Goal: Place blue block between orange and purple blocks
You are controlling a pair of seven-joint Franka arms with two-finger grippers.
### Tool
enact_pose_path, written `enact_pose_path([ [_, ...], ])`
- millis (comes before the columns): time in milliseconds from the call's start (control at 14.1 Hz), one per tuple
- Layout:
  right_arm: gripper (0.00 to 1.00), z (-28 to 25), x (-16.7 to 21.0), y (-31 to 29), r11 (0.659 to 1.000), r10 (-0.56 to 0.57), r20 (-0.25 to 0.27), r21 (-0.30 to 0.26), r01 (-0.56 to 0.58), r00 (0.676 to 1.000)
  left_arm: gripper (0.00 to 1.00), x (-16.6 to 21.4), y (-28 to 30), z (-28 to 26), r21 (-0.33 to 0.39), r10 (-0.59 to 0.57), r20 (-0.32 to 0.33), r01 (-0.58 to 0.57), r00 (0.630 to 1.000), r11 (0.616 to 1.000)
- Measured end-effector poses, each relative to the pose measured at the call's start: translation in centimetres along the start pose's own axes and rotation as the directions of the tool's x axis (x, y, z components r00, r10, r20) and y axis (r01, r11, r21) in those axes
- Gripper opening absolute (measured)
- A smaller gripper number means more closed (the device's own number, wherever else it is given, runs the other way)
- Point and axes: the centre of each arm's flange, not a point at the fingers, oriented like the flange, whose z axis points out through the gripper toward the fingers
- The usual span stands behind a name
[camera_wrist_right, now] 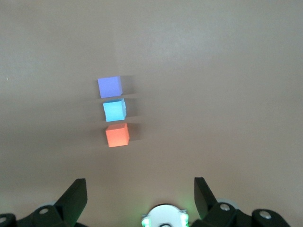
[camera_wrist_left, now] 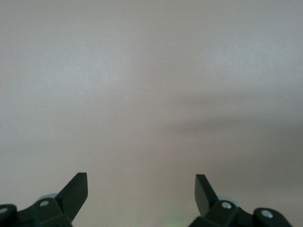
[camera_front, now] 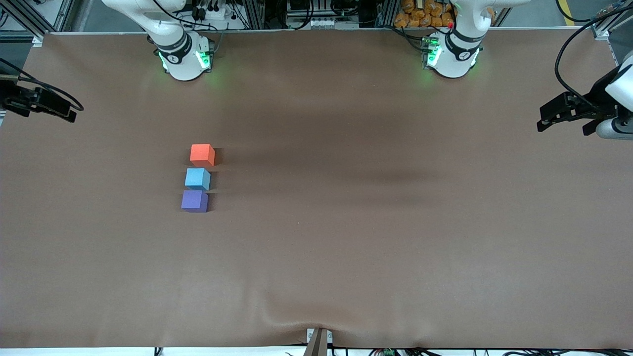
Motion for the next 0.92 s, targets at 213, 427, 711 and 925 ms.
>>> enact_pose_path([
  [213, 1.0, 1.2, 0.2, 3.1, 1.0, -0.029, 0.012, 0.004, 0.029, 1.0, 1.0, 0.0, 0.0, 0.1, 0.0, -0.001, 0.001, 0.001, 1.0, 1.0],
  [427, 1.0, 1.8, -0.3, 3.5, 1.0, -0.028, -0.001, 0.004, 0.028, 1.0, 1.0, 0.2, -0.1, 0.3, 0.0, -0.001, 0.004, 0.001, 1.0, 1.0],
  [711, 1.0, 1.8, -1.2, 3.4, 1.0, -0.03, -0.005, 0.004, 0.03, 1.0, 1.0, 0.5, 0.4, 0.3, 0.012, 0.01, -0.012, -0.01, 1.0, 1.0],
  [925, 1.0, 2.2, -1.7, 3.3, 0.999, -0.033, -0.026, -0.001, 0.033, 0.999, 1.0, 0.5, 0.7, 0.3, 0.016, 0.017, -0.014, -0.017, 1.0, 1.0],
])
